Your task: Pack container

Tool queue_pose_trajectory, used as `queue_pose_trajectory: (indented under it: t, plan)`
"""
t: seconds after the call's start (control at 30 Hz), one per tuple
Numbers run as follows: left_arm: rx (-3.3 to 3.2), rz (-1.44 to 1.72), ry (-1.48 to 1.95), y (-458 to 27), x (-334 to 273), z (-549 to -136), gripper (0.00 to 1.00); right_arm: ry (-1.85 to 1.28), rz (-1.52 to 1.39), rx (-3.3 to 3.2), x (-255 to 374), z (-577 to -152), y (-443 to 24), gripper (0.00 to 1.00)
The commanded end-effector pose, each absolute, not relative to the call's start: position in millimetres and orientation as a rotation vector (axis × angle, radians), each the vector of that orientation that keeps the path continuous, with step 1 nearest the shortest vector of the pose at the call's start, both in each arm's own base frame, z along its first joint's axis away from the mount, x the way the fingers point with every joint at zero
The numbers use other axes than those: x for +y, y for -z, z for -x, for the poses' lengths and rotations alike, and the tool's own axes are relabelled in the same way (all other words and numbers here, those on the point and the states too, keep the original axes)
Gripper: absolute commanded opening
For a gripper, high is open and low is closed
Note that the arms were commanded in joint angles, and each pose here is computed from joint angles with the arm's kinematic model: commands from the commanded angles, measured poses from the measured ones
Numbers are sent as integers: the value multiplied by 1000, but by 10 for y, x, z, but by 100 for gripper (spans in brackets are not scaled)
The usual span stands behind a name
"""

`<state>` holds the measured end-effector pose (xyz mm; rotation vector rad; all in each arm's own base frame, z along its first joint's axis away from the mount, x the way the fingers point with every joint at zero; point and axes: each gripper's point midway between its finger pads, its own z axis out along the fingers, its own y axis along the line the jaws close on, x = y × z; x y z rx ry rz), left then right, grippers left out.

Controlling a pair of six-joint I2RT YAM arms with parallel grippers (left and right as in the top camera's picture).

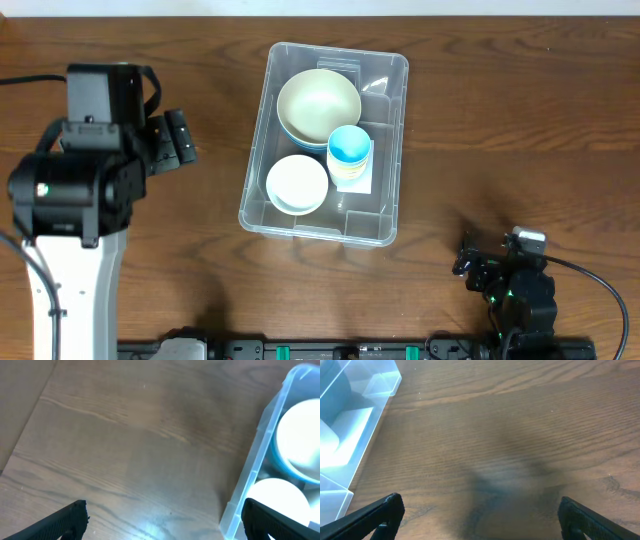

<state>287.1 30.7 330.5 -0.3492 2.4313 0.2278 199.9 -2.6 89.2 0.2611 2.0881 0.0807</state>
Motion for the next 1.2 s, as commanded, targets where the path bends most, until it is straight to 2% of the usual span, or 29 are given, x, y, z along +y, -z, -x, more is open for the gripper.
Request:
queue_pose_trajectory:
  t: [0.0, 0.2, 0.77, 1.17]
  plan:
    - [2356, 340, -173, -3433, 270, -2741, 98, -88, -281, 2084, -35, -2000, -877, 99]
    - [2140, 315, -62, -3453, 191, -2740, 98, -88, -281, 2084, -35, -2000, -877, 99]
    - [1998, 192, 76, -2009, 1, -2375, 98, -88, -281, 2084, -35, -2000, -877, 99]
    - [1962, 170, 114, -1638, -44, -2207, 98, -89, -281, 2084, -35, -2000, -877, 99]
